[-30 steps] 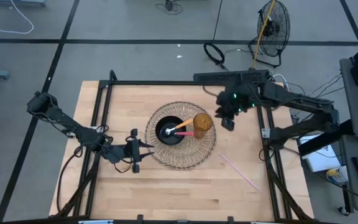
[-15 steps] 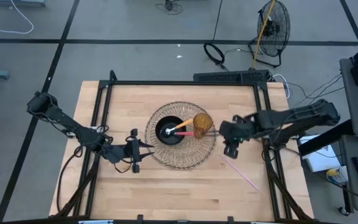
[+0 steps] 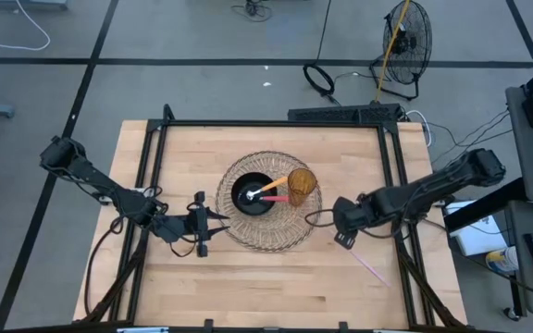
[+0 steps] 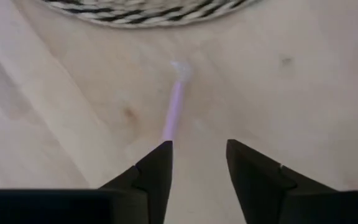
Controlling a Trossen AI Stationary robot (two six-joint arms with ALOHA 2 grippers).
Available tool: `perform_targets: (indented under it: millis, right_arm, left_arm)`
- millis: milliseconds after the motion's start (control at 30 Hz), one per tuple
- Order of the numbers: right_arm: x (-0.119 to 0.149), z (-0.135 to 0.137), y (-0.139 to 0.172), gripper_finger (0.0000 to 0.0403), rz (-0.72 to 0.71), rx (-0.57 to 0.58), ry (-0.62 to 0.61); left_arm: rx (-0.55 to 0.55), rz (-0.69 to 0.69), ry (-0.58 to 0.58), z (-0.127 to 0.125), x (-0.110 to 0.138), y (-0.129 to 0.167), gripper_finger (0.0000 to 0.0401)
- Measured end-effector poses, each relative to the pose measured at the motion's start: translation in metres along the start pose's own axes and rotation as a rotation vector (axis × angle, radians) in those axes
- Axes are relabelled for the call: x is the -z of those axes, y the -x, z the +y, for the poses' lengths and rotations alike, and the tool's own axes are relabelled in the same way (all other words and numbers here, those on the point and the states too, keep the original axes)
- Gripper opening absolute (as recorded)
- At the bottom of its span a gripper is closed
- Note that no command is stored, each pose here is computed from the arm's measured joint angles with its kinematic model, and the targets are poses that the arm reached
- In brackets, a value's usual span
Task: Pick & Place Utensil
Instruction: Put the purple straw into the yellow glass
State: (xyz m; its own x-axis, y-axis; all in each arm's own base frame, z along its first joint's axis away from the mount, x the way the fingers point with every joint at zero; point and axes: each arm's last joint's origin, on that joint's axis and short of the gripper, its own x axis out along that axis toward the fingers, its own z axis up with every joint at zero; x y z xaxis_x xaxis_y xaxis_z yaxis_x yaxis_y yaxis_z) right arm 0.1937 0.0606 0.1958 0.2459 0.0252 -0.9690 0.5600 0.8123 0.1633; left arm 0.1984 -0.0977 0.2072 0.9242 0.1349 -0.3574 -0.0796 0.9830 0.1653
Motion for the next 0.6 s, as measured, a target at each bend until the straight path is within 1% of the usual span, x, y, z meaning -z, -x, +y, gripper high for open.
perform_targets:
  millis: [100,233,433,600]
  right_arm:
    - [0.004,0.000,-0.009,0.0176,0.001,-0.047,-0.022]
    - [0.010,-0.002,-0.020,0.0196,-0.003,-0.056,-0.072]
    - [0.021,-0.003,-0.030,0.0200,0.002,-0.067,-0.115]
    - [0.027,0.000,-0.031,0.0197,-0.036,-0.059,-0.121]
  left_arm:
    - [0.000,0.000,0.000,0.000,0.000,0.000,0.0120]
    - [0.000,0.000,0.001,0.000,0.000,0.000,0.0120]
    - [0.000,0.001,0.003,0.000,0.000,0.000,0.0120]
    - [0.000,0.001,0.004,0.000,0.000,0.000,0.0120]
